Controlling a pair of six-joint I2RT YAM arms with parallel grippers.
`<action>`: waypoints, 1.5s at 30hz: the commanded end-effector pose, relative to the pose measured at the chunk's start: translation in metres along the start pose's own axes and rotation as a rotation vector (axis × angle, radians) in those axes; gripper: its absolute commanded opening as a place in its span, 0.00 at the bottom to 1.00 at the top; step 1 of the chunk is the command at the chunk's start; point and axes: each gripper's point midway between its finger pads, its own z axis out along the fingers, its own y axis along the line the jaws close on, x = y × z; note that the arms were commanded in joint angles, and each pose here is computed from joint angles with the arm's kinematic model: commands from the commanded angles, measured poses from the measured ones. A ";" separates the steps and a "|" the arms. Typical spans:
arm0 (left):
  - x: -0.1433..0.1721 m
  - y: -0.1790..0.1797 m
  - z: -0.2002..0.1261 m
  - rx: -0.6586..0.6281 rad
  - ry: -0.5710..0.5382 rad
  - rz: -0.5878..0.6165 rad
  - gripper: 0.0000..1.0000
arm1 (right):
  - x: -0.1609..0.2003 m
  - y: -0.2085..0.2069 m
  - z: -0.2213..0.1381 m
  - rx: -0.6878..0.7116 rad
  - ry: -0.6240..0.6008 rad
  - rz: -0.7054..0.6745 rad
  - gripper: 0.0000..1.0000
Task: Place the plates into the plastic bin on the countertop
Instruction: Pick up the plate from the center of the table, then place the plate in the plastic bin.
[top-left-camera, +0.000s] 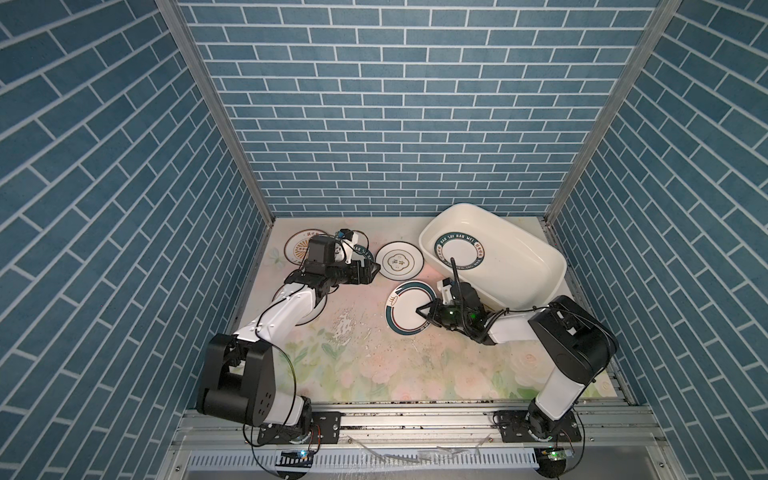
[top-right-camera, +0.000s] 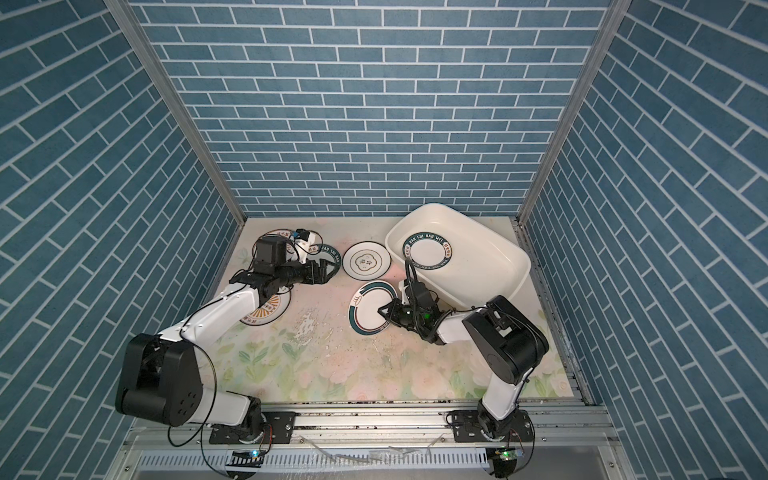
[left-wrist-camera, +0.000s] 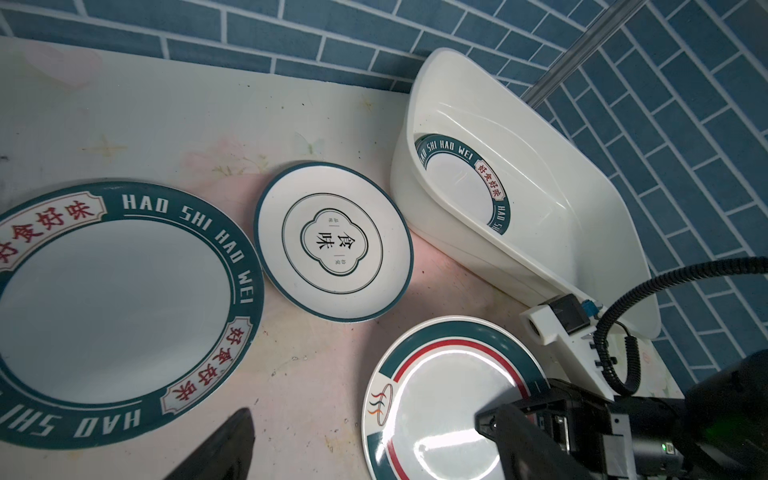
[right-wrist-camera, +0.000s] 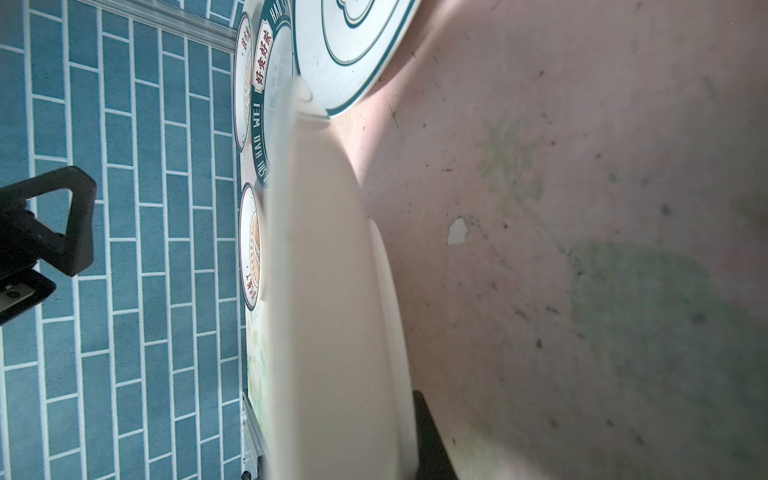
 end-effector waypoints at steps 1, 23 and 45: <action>-0.005 0.001 -0.006 -0.003 -0.012 -0.009 0.92 | -0.011 0.031 -0.006 -0.071 -0.018 -0.036 0.10; -0.029 0.023 -0.031 -0.043 -0.114 -0.065 0.92 | -0.039 0.094 -0.019 -0.146 -0.020 -0.113 0.11; -0.034 0.035 -0.058 -0.108 -0.158 -0.026 0.92 | -0.140 0.152 -0.064 -0.262 -0.119 -0.135 0.11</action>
